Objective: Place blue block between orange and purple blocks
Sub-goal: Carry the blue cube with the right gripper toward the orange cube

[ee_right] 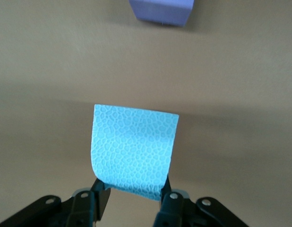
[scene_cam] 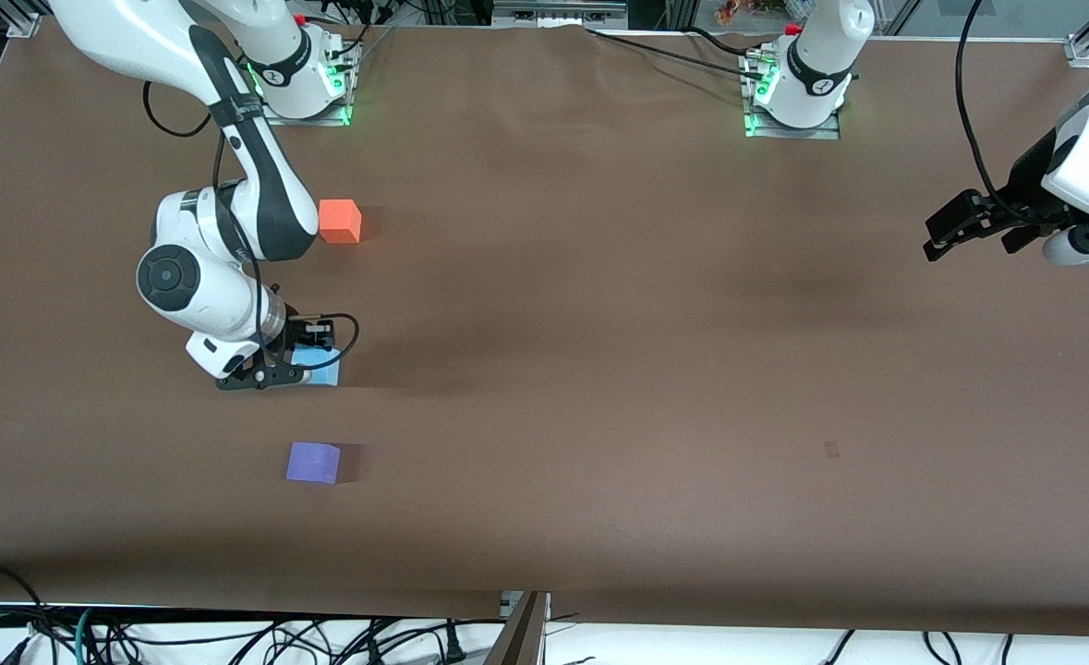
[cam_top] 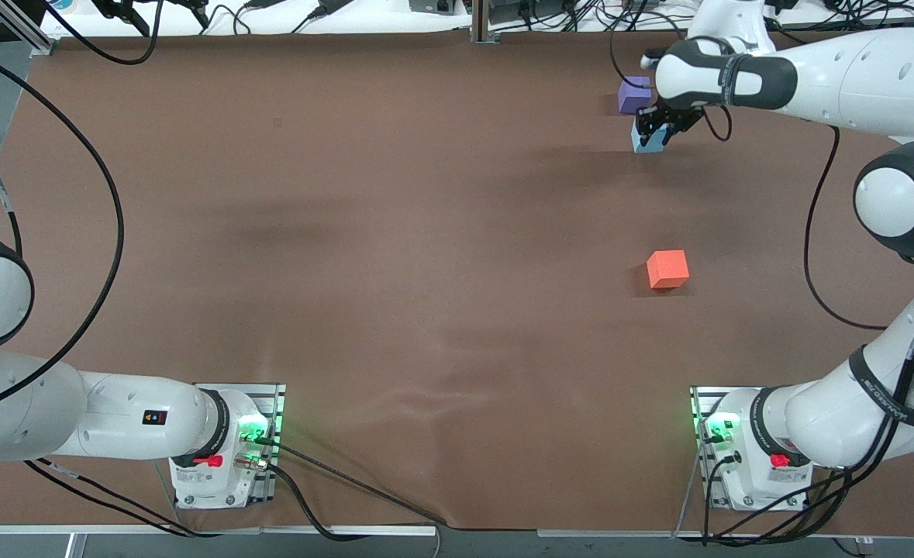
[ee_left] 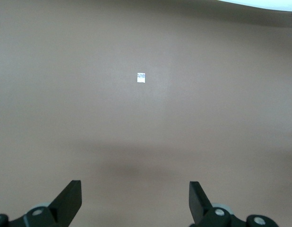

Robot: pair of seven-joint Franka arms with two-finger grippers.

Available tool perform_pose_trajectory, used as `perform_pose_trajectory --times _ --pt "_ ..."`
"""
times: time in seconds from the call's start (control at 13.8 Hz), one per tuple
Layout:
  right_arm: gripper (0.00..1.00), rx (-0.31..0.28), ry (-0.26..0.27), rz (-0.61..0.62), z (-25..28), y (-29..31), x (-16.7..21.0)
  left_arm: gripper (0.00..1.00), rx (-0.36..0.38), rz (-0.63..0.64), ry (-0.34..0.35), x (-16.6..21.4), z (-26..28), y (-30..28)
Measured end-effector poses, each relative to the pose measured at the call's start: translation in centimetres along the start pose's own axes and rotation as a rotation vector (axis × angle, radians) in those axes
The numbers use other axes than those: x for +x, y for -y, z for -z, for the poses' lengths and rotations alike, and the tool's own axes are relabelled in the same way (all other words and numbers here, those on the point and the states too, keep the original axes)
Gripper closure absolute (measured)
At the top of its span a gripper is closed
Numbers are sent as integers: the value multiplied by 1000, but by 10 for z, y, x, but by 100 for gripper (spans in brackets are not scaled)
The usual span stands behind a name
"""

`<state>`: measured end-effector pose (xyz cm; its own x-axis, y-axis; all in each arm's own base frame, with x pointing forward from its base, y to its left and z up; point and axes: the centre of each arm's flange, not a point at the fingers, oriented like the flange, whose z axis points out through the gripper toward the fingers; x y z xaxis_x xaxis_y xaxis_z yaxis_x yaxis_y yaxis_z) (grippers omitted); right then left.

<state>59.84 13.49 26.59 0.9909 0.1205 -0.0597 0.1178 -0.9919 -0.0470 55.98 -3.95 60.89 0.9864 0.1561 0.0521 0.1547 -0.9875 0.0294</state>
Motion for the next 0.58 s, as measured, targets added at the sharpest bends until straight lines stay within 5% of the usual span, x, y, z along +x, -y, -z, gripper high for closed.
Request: perform_pose_trajectory --times 0.58 --pt "54 1 15 38 -38 -7 -33 0 1 1 4 1 -2 0"
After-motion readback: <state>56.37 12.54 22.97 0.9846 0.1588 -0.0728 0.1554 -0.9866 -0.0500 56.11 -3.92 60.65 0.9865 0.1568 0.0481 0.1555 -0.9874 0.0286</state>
